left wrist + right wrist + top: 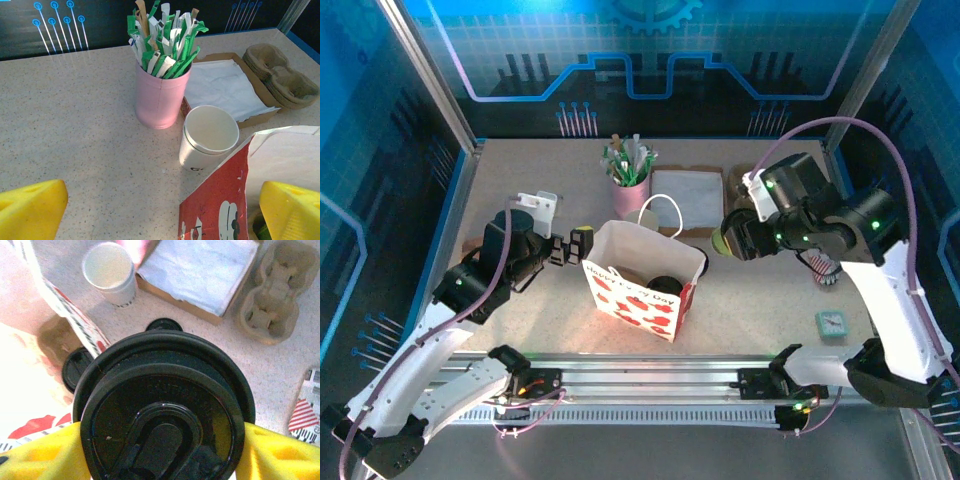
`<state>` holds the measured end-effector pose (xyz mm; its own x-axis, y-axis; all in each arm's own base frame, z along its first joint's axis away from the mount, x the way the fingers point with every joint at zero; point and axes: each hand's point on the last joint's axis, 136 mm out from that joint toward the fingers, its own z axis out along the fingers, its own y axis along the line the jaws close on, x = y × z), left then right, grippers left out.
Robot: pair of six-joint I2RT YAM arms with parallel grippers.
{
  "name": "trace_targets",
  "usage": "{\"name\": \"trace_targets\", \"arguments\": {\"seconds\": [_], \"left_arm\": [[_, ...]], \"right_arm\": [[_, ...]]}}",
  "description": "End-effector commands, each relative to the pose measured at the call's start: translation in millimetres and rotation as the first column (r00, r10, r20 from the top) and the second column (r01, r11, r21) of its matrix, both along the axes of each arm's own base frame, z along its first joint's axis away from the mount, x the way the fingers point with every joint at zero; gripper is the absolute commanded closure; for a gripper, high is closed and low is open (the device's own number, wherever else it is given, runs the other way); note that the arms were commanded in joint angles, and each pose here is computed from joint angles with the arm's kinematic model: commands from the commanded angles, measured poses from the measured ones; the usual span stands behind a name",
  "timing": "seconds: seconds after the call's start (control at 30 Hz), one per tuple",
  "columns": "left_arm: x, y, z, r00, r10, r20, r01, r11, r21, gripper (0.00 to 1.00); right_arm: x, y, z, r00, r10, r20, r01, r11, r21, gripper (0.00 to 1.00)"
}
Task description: Pack the takeout coffee
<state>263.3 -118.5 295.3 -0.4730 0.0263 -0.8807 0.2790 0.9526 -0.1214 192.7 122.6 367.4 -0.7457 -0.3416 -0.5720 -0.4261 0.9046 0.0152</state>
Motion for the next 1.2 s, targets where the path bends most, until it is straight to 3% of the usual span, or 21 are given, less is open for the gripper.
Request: {"name": "trace_targets", "arguments": {"seconds": [0.0,0.23,0.5,0.73,1.17], "left_arm": [[2.4,1.5,1.0,1.000,-0.002,0.023,0.002,1.000,0.013,0.01],[2.7,1.3,0.2,1.000,-0.002,0.022,0.002,1.000,0.016,0.01],[3.9,3.1,-0.6,1.000,0.005,0.022,-0.006,1.000,0.019,0.01],[4.6,4.0,-1.2,1.000,0.010,0.020,-0.010,1.000,0.017,0.01],[2.8,13.3,4.3,0.997,0.048,0.053,-0.048,0.999,0.011,0.01]], "right_arm": [[-10.1,2.0,14.0,0.999,0.042,0.016,-0.042,0.999,0.005,0.36],[-20.5,22.4,56.6,0.982,0.130,0.134,-0.150,0.978,0.147,0.38],[-34.1,61.4,67.6,0.953,0.262,0.155,-0.292,0.928,0.229,0.40],[-42.1,109.1,56.1,0.904,0.403,0.146,-0.425,0.886,0.186,0.41],[-6.9,161.2,14.1,0.899,0.437,0.010,-0.438,0.899,0.022,0.42]]}}
